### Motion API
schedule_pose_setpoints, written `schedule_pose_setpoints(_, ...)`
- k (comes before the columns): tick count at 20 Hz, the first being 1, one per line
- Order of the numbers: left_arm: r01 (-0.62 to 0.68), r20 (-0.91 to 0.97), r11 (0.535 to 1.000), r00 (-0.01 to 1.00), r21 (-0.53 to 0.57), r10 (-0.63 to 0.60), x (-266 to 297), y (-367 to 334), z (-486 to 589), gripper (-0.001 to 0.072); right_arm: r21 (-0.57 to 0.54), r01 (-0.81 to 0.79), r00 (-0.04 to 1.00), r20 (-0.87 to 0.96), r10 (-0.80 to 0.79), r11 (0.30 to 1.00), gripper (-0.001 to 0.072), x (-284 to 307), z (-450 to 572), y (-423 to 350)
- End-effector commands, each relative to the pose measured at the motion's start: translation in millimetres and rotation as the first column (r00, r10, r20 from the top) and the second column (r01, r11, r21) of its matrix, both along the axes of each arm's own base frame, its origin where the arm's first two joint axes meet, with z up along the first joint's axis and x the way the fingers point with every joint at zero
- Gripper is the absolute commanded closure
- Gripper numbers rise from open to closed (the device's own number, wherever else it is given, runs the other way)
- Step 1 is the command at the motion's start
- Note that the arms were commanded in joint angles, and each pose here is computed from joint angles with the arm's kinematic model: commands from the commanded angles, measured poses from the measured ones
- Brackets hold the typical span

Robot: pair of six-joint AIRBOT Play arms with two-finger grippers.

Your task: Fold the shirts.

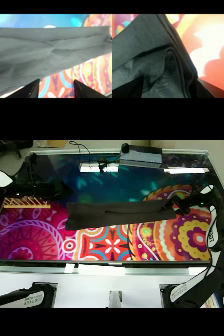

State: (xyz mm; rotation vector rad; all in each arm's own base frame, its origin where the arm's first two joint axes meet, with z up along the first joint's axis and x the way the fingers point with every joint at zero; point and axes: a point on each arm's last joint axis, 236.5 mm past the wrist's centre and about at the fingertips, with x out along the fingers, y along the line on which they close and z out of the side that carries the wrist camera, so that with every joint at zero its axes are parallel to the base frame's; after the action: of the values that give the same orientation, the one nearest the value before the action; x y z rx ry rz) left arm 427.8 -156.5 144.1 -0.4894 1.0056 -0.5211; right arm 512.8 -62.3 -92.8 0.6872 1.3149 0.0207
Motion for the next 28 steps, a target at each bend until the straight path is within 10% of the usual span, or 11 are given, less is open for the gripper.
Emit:
schedule_pose_setpoints(1,0.04,0.042,0.999,0.998,-0.016,-0.039,-12.7,-18.0,20.5,0.0193,0.069,-0.013,1.0,-0.026,0.015,0.997,0.0011,-0.5,-10.7,23.4)
schedule_pose_setpoints(5,0.072,0.041,0.997,0.997,-0.04,-0.07,-18.8,-33.2,23.7,0.0194,0.073,-0.049,0.998,-0.036,0.052,0.996,0.0135,1.5,-16.1,49.9)
schedule_pose_setpoints(7,0.087,0.038,0.995,0.996,-0.039,-0.085,-21.3,-39.6,22.2,0.0194,0.076,-0.067,0.997,-0.042,0.071,0.995,0.0634,0.3,-16.4,59.4)
schedule_pose_setpoints(8,0.094,0.034,0.995,0.995,-0.039,-0.093,-22.2,-42.6,20.6,0.0194,0.081,-0.075,0.996,-0.049,0.079,0.994,0.0678,-1.4,-16.3,63.9)
schedule_pose_setpoints(10,0.114,0.02,0.993,0.993,-0.038,-0.113,-24.0,-51.2,14.5,0.0211,0.116,-0.122,0.991,-0.048,0.128,0.986,0.068,-7.2,-9.1,77.4)
schedule_pose_setpoints(13,0.127,0.0,0.991,0.992,-0.042,-0.127,-20.7,-72.1,-6.9,0.0667,0.181,-0.189,0.982,0.048,0.183,0.965,0.068,-5.0,35.5,96.9)
schedule_pose_setpoints(28,-0.159,-0.456,0.915,0.889,-0.37,-0.03,-40.3,-287.9,-179.2,0.0668,0.087,-0.359,0.887,0.341,0.31,0.929,0.068,-141.0,316.6,144.6)
